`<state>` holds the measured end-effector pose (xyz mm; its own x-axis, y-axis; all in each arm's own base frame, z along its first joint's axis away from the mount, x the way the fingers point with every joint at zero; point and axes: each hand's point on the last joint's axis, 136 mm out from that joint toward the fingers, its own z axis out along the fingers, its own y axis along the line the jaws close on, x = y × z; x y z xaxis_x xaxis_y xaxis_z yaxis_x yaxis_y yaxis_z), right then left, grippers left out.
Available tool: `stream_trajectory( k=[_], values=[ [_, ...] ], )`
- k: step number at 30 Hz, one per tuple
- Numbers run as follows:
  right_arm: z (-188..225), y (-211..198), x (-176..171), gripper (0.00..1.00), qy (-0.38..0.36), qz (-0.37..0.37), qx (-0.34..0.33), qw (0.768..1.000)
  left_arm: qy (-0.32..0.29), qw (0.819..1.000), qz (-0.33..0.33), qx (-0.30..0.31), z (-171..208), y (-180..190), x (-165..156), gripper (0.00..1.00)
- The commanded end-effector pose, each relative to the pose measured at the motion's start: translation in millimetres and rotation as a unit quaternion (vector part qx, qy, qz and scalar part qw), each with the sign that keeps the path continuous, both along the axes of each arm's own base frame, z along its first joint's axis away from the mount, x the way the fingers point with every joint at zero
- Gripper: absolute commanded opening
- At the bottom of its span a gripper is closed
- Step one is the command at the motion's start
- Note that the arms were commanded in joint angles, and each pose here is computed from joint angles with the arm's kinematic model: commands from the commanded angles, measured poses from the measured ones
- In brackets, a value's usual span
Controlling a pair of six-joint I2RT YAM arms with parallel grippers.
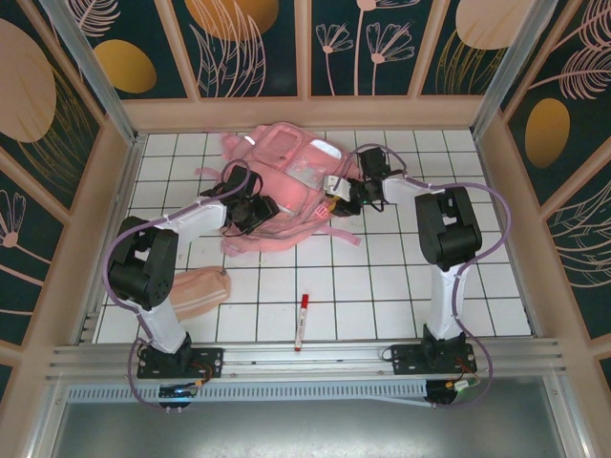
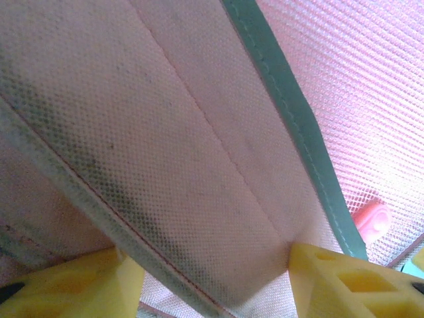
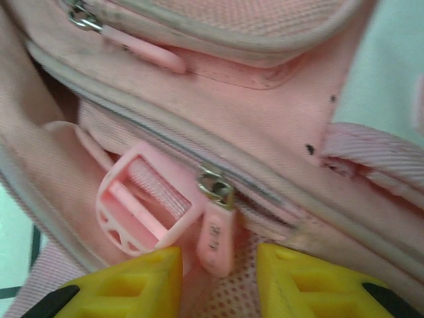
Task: Pack the student bag
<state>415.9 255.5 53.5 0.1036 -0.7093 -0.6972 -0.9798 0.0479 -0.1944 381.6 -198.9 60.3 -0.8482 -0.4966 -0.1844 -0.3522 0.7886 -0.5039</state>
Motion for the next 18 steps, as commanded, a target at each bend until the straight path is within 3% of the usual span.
stream_trajectory(
  k=[1, 5, 11, 18],
  values=[
    [-3, 14, -22, 0.35, 0.042, 0.028, 0.015, 0.999, 0.042, 0.999, 0.002, 0.006, -23, 5, -15, 0.58],
    [-9, 18, -15, 0.31, 0.026, 0.013, 0.003, 1.0, 0.043, 0.999, 0.001, 0.005, -24, 4, -14, 0.58],
    [-6, 16, -13, 0.0, 0.014, 0.003, 0.006, 1.0, 0.044, 0.999, 0.002, 0.014, -26, 8, -17, 0.58],
    [14, -17, 16, 0.0, 0.01, -0.1, 0.033, 0.994, 0.073, 0.996, 0.01, 0.057, -46, 29, -34, 0.58]
  ],
)
